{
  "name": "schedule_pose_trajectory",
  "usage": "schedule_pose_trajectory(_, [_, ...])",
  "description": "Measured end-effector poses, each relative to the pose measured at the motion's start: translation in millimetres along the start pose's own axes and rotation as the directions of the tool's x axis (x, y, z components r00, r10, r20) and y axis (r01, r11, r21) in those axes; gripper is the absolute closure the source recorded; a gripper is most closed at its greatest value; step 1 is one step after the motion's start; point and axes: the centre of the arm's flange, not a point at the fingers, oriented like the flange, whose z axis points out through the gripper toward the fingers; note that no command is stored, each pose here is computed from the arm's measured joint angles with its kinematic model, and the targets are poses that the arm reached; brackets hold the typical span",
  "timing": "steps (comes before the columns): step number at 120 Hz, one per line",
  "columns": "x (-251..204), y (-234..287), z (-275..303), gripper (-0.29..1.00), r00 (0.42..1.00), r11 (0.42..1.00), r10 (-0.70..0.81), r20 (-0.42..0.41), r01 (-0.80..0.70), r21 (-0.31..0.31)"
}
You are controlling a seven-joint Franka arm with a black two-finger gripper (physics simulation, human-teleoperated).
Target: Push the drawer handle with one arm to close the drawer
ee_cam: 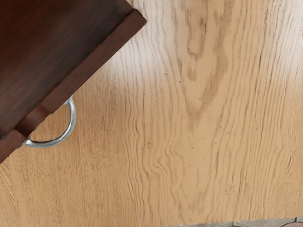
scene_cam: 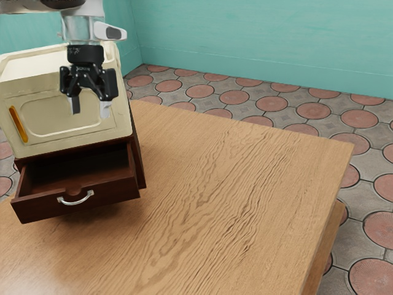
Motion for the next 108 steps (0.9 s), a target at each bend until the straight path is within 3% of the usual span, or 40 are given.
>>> schedule_pose_trajectory(18, [8.3, -8.3, -11.7, 0.0, 0.988, 1.0, -0.022, -0.155, 0.023, 0.005])
schedule_pose_trajectory(38, [-132.4, 28.6, 81.3, 0.0, 0.974, 0.998, 0.008, -0.228, 0.006, 0.057])
schedule_pose_trajectory(48, [-171.7, 23.6, 128.1, 0.03, 0.947, 0.982, -0.17, -0.273, 0.186, 0.035])
schedule_pose_trajectory(57, [-178.0, 18.9, 162.4, 0.12, 0.903, 0.935, -0.346, -0.254, 0.354, -0.014])
schedule_pose_trajectory(77, [-195.4, 24.7, 221.1, 0.39, 0.839, 0.86, -0.511, -0.19, 0.501, -0.099])
schedule_pose_trajectory(96, [-181.5, 44.0, 248.4, 0.55, 0.796, 0.817, -0.575, -0.189, 0.573, -0.069])
schedule_pose_trajectory(108, [-168.0, 31.1, 248.3, 0.62, 0.716, 0.738, -0.674, -0.182, 0.666, -0.11])
